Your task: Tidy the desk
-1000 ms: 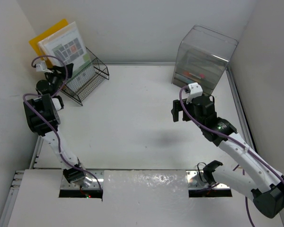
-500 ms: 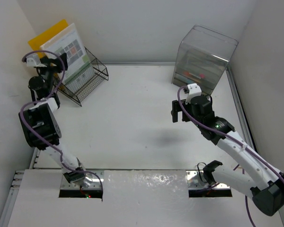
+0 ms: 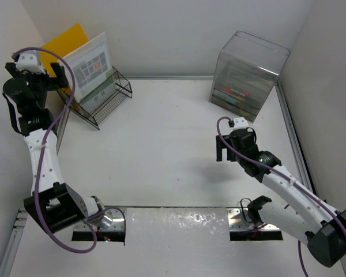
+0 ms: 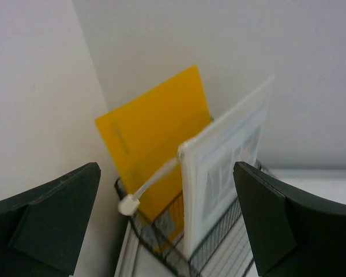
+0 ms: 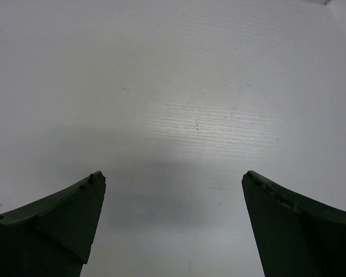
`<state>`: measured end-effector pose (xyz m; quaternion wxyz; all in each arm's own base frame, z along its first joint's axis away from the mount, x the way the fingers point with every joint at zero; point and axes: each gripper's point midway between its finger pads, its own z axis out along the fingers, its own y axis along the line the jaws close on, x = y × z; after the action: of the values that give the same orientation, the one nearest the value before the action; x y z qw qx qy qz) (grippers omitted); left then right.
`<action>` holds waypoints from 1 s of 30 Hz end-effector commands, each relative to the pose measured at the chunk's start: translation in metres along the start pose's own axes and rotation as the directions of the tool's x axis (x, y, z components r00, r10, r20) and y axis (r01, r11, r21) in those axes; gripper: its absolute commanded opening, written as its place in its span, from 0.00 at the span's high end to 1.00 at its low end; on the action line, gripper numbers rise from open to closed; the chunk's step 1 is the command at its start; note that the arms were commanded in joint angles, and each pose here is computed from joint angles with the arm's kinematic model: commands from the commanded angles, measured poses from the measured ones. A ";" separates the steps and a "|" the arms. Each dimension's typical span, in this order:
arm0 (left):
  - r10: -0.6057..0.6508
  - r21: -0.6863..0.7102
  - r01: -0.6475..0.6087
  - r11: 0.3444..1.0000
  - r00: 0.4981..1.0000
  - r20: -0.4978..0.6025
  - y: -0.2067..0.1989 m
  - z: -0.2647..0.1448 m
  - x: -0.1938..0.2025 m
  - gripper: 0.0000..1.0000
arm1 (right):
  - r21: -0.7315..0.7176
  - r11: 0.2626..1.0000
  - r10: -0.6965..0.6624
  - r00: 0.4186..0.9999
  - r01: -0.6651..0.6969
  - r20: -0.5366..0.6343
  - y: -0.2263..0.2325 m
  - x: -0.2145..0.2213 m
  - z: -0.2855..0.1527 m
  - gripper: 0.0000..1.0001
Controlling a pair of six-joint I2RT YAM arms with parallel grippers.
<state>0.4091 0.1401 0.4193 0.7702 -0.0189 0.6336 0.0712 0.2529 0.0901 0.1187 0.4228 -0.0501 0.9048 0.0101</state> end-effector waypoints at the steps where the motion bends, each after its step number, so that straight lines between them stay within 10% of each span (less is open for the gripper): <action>1: 0.129 0.126 -0.085 0.988 0.909 -0.396 -0.011 -0.047 0.089 0.01 | 0.012 0.999 0.052 0.998 -0.052 0.028 -0.004 -0.001 -0.002 0.01; 16: 0.269 0.331 0.029 0.943 0.519 -0.811 -0.050 -0.242 0.291 0.00 | 0.083 0.989 0.119 0.992 -0.122 0.035 -0.031 0.047 -0.014 0.01; 30: 0.242 0.134 -0.219 0.966 0.604 -0.760 -0.022 -0.260 0.297 0.00 | 0.213 0.967 0.154 0.987 -0.142 -0.040 -0.051 0.101 0.002 0.01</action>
<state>0.2003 0.0984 0.0528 0.3640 0.0548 0.9239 0.1044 0.1885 0.0308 0.0384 0.3839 0.0514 0.9203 -0.0549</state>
